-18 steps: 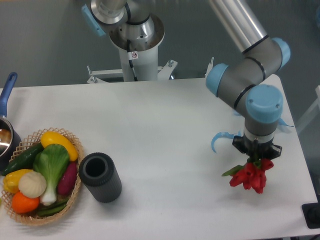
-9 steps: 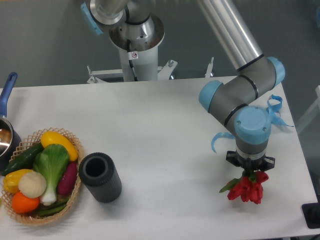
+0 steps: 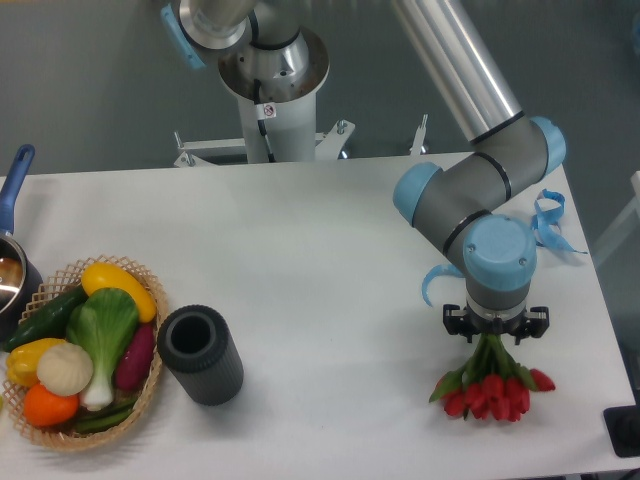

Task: Place the flowers on the table
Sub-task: 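Open the gripper to release the tulips and lift it away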

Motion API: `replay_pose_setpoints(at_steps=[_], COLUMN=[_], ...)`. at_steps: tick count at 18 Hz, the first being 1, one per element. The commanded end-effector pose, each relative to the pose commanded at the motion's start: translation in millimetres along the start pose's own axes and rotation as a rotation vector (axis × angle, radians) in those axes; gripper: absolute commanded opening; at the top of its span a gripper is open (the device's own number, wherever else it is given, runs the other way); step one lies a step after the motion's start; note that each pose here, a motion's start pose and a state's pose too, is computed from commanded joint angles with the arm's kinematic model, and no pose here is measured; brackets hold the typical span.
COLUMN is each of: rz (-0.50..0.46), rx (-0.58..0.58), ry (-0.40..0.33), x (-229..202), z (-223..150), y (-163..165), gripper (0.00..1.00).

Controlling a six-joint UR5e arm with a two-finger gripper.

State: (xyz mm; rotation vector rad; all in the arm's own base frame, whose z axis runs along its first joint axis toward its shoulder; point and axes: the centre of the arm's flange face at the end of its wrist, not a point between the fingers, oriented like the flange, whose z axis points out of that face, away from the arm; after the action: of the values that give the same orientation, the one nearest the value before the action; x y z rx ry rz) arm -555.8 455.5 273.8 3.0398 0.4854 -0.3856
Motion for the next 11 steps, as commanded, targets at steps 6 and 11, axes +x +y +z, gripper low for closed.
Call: replay_pose_setpoints(at_steps=[6, 11], rz=[-0.007, 0.178], rx=[0.022, 0.035], ry=[-0.023, -0.038], x=[-14, -28], z=[-22, -43], y=[17, 34], gripper=[1.00, 1.00])
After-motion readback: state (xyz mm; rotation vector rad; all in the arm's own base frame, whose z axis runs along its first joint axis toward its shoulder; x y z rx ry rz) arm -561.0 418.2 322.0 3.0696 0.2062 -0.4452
